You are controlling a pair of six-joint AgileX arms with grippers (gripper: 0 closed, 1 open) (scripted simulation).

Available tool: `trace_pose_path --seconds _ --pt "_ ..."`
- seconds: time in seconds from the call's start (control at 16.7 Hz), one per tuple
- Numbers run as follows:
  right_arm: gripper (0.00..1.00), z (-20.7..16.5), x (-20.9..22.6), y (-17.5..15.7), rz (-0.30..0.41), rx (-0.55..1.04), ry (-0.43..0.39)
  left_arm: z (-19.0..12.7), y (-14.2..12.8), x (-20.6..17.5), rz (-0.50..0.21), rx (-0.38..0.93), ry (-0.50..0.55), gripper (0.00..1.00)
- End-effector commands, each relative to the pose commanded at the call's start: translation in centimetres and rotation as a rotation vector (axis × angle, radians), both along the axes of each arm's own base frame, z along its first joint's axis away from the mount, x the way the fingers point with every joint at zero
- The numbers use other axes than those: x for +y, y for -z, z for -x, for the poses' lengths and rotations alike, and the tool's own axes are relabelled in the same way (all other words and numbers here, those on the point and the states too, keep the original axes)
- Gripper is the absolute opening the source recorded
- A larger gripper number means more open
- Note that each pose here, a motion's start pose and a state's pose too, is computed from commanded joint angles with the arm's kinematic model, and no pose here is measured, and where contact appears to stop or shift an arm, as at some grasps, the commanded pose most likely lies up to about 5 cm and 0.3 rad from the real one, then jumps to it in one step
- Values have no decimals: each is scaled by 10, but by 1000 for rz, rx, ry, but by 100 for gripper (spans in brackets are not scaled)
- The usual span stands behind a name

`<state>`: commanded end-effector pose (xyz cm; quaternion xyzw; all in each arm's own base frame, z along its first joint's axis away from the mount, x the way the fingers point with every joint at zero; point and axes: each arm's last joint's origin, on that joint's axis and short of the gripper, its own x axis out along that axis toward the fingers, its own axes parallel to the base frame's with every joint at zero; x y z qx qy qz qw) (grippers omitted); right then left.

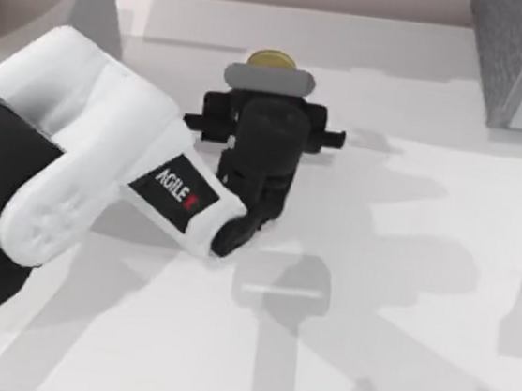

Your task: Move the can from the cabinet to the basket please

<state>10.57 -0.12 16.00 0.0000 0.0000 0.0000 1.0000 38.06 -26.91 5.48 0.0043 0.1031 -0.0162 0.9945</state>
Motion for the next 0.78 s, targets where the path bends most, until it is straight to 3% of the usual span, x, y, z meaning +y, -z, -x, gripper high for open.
trace_pose_path --seconds 0.18,0.42,0.66,0.78 --pt "100 0 0 0 0 0 0 14 -37 3 -11 15 -3 0" --pt "100 0 0 0 0 0 0 53 -115 19 -12 18 -7 0" --pt "100 0 0 0 0 0 0 123 -204 67 30 -30 -8 0" --pt "100 0 0 0 0 0 0 166 -233 100 57 -60 -6 0"
